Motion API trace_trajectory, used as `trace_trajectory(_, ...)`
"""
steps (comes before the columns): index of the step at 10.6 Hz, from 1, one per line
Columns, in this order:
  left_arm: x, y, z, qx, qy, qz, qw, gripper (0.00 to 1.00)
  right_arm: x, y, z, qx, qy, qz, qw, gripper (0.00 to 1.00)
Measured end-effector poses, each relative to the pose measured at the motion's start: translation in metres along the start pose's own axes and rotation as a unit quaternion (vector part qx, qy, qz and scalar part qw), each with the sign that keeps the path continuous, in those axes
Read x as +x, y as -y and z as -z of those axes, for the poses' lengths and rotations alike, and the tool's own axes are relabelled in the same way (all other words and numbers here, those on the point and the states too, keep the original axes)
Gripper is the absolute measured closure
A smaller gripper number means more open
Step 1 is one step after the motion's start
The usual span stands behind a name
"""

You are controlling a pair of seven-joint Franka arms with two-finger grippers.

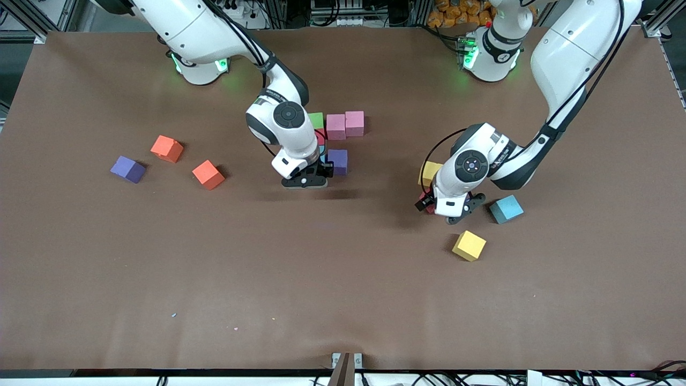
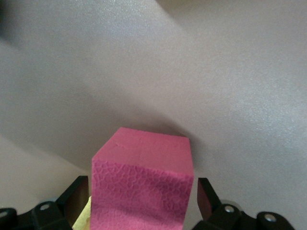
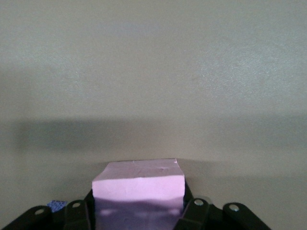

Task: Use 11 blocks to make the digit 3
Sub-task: 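Lower the pink cube at the cube column and open the right gripper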

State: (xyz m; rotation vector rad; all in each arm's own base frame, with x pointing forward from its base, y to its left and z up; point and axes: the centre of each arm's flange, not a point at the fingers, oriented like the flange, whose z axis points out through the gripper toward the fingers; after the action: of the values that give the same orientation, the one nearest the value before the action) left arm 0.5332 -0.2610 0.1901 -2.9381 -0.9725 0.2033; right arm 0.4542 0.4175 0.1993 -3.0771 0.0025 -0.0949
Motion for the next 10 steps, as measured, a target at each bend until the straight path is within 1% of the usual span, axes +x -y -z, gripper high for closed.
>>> trace_trajectory(1, 0.0, 0.0, -0.003, 0.002, -0.002, -0.004, 1.0, 0.01, 0.002, -0.002, 0.0, -0.001, -0.001, -0.002, 1.0, 0.31)
trace_trajectory(2, 0.0, 0.0, -0.004, 0.002, -0.002, -0.006, 1.0, 0.11, 0.006, -0.006, 0.0, -0.003, -0.003, -0.007, 1.0, 0.19)
trace_trajectory(3, 0.001, 0.0, -0.004, 0.002, -0.002, -0.005, 1.0, 0.29, 0.014, -0.01, 0.002, -0.003, -0.009, -0.012, 1.0, 0.1)
trace_trajectory(4, 0.004, -0.001, -0.001, -0.001, -0.004, -0.002, 1.0, 0.38, 0.023, -0.012, 0.007, -0.001, -0.016, -0.018, 1.0, 0.0)
trace_trajectory(5, 0.01, -0.004, 0.005, -0.008, -0.005, 0.014, 1.0, 0.38, 0.03, -0.012, 0.012, 0.002, -0.022, -0.021, 1.0, 0.0)
trace_trajectory(6, 0.016, -0.008, 0.013, -0.018, -0.002, 0.046, 0.999, 0.38, 0.034, -0.011, 0.015, 0.003, -0.025, -0.023, 0.999, 0.0)
trace_trajectory(8, 0.017, -0.016, 0.024, -0.029, 0.006, 0.116, 0.993, 0.38, 0.043, -0.009, 0.026, -0.001, -0.029, -0.027, 0.999, 0.0)
trace_trajectory(9, 0.011, -0.02, 0.026, -0.03, 0.009, 0.147, 0.989, 0.38, 0.055, -0.015, 0.034, -0.004, -0.033, -0.037, 0.999, 0.0)
trace_trajectory(10, -0.005, -0.028, 0.026, -0.029, 0.01, 0.171, 0.985, 0.38, 0.071, -0.029, 0.046, -0.006, -0.039, -0.046, 0.998, 0.0)
